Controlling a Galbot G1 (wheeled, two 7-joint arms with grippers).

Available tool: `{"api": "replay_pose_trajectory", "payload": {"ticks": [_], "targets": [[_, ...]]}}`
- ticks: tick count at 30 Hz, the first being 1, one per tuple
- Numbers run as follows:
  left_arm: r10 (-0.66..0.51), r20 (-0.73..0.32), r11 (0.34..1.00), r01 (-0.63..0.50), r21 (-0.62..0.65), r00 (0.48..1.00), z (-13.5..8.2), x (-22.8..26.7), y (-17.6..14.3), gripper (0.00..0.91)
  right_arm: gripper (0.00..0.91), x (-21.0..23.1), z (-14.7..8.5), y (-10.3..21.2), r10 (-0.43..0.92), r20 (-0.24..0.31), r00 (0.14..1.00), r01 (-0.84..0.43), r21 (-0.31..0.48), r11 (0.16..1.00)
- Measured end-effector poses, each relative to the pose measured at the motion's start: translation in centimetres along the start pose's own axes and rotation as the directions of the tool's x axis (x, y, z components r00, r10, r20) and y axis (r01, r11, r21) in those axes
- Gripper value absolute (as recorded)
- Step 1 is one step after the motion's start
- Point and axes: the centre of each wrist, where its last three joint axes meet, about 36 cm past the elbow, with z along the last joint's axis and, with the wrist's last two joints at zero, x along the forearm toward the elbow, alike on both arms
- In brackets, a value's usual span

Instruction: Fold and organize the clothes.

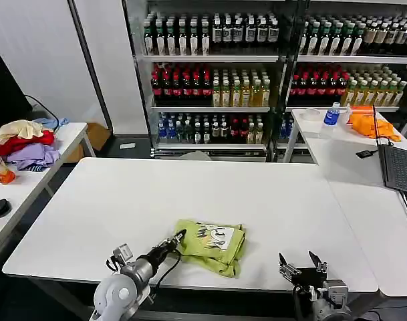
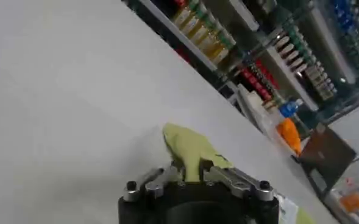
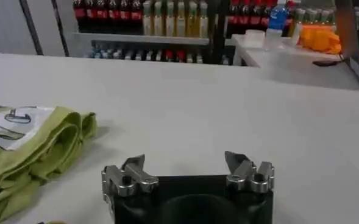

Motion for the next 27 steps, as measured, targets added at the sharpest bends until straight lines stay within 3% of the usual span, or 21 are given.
{"api": "replay_pose_trajectory", "payload": {"ticks": [6,12,15,22,27], "targets": [[0.03,0.019,0.997,-0.031,0.07,0.999,-0.8,1.0,-0.1,0.071,0.907,0.2,-0.1,-0.3,0.004,0.001,1.0,-0.004,0.003,1.0],[0.033,0.083,0.992,-0.043,0.117,0.996,-3.1,3.7,0.0,0.05,0.907,0.4,-0.6,-0.6,0.005,0.013,1.0,-0.005,-0.003,1.0],[0.009,0.134,0.993,-0.025,0.112,0.991,-5.4,5.6,0.8,0.04,0.907,0.4,-0.9,-0.7,0.003,0.021,1.0,-0.003,-0.006,1.0],[-0.108,0.291,0.994,0.109,0.013,0.951,-14.1,12.5,3.4,0.03,0.907,0.5,-1.5,-0.5,-0.008,0.042,0.999,0.009,-0.023,1.0],[-0.147,0.363,0.974,0.198,-0.109,0.92,-18.0,16.4,2.5,0.03,0.907,0.4,-1.7,-0.5,-0.009,0.049,0.999,0.011,-0.034,0.999]]}}
